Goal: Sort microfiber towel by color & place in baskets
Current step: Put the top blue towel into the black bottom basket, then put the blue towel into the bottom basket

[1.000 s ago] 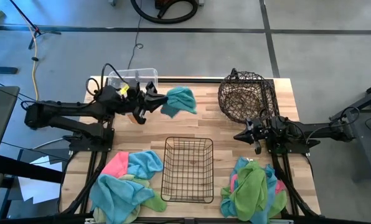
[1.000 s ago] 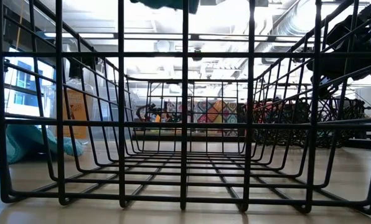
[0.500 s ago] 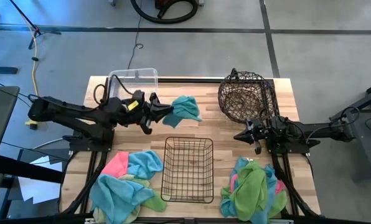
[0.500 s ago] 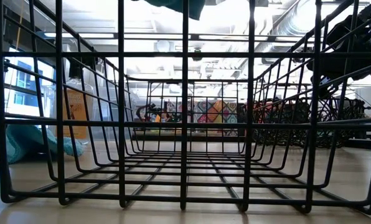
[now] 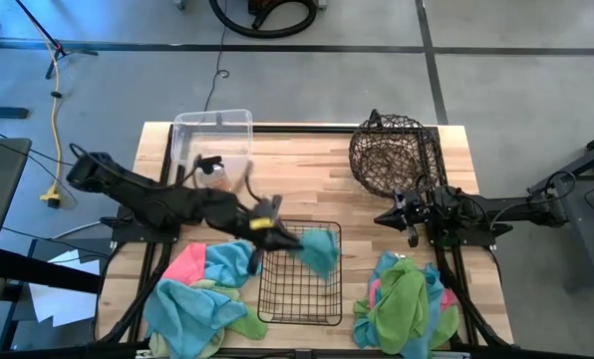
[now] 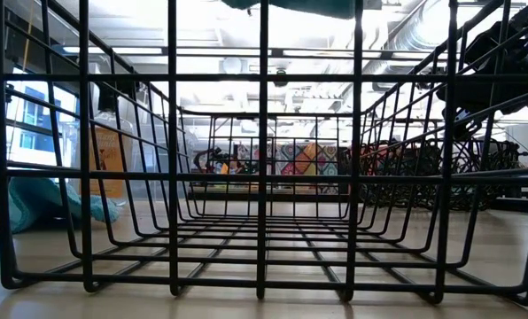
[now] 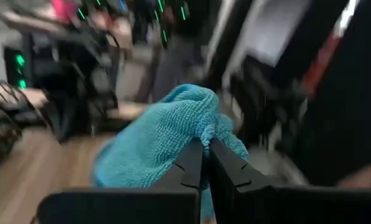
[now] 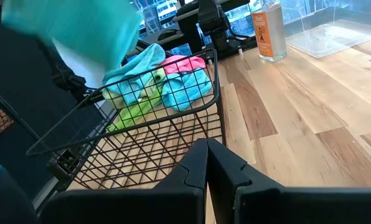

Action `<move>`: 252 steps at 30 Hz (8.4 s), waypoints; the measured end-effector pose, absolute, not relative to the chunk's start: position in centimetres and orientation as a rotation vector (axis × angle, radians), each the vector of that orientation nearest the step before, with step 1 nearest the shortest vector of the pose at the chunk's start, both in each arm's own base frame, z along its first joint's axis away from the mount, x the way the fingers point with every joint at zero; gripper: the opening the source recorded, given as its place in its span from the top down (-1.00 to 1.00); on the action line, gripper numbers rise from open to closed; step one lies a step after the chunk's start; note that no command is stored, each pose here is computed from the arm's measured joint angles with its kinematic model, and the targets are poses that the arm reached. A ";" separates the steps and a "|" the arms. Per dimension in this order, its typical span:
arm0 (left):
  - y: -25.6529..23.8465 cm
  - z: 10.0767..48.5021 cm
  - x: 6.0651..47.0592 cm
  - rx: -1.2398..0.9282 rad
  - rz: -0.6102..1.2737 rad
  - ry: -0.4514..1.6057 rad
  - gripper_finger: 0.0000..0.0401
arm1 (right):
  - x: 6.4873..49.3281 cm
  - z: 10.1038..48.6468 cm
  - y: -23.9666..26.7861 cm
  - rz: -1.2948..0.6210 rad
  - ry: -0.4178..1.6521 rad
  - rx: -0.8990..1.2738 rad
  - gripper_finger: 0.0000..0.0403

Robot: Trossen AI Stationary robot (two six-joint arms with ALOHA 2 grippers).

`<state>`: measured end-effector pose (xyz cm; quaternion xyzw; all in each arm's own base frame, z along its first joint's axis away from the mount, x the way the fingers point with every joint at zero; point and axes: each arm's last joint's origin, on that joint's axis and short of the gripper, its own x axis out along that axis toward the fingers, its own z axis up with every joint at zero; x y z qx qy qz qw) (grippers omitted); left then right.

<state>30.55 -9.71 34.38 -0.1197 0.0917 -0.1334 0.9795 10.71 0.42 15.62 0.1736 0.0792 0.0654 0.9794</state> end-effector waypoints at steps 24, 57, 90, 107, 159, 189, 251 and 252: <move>-13.2 24.7 36.3 0.029 -0.311 0.782 0.81 | 10.7 15.6 0.4 0.132 0.159 0.350 1.00; -10.4 36.0 27.8 -0.118 -0.228 0.495 -0.07 | 10.7 15.6 0.4 0.131 0.159 0.349 1.00; -5.4 32.7 23.1 -0.549 0.124 0.091 -0.04 | 10.0 26.0 -1.0 -0.180 -0.656 0.594 0.96; -8.7 31.7 16.2 -0.696 0.144 1.174 -0.04 | 19.5 34.9 -1.4 -0.459 -0.018 0.363 -0.27; -15.8 30.1 14.6 -0.500 -0.103 1.683 1.00 | 20.7 33.7 -0.8 -0.291 0.200 0.455 -0.39; -7.8 49.6 17.9 -0.028 0.078 0.291 1.00 | 17.6 38.2 -0.8 -0.214 -0.165 0.499 -0.39; -11.3 28.0 38.3 0.030 -0.142 0.857 1.00 | 17.0 39.6 -0.5 -0.082 -0.264 0.475 -0.39; -11.4 27.1 38.7 0.034 -0.140 0.878 0.99 | 17.0 39.6 -0.5 -0.082 -0.264 0.475 -0.39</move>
